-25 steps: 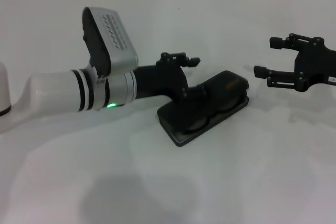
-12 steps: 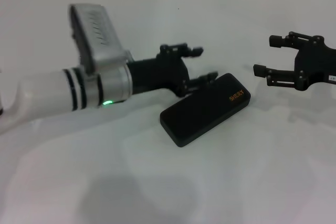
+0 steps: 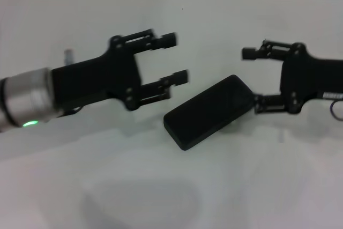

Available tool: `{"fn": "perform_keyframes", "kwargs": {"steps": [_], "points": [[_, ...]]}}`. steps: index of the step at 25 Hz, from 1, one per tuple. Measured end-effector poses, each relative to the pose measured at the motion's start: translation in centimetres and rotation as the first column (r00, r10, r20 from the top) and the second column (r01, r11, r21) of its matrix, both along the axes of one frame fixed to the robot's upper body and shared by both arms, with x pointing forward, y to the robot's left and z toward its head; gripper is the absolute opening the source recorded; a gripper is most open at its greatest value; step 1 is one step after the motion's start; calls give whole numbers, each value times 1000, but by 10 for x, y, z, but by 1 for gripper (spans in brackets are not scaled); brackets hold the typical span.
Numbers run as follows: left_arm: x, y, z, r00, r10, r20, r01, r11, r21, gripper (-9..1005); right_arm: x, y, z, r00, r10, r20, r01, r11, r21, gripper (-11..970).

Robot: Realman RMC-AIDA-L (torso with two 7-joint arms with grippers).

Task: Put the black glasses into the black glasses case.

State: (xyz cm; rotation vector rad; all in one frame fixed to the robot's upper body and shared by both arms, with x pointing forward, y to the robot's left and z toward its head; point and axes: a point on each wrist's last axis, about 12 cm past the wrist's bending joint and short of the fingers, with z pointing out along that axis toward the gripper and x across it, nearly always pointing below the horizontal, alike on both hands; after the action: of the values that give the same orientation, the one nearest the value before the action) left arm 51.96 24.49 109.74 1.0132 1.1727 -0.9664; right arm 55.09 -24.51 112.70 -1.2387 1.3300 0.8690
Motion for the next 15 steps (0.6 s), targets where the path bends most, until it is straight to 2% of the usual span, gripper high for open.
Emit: {"fn": "perform_keyframes", "kwargs": {"steps": [4,10,15], "points": [[-13,15,-4,1000,11,-1,-11,1000,-4,663,-4,10,-4,996,86,25,-87,995,55,801],[-33,25,-11,1000,-4,24,4,1000,15,663,0,24,-13,994,100,47,-102,993,61,801],[-37,29,-12,1000,-5,22,4,1000,27,663,-2,28,-18,992,98,76,-104,992,69,801]]}}
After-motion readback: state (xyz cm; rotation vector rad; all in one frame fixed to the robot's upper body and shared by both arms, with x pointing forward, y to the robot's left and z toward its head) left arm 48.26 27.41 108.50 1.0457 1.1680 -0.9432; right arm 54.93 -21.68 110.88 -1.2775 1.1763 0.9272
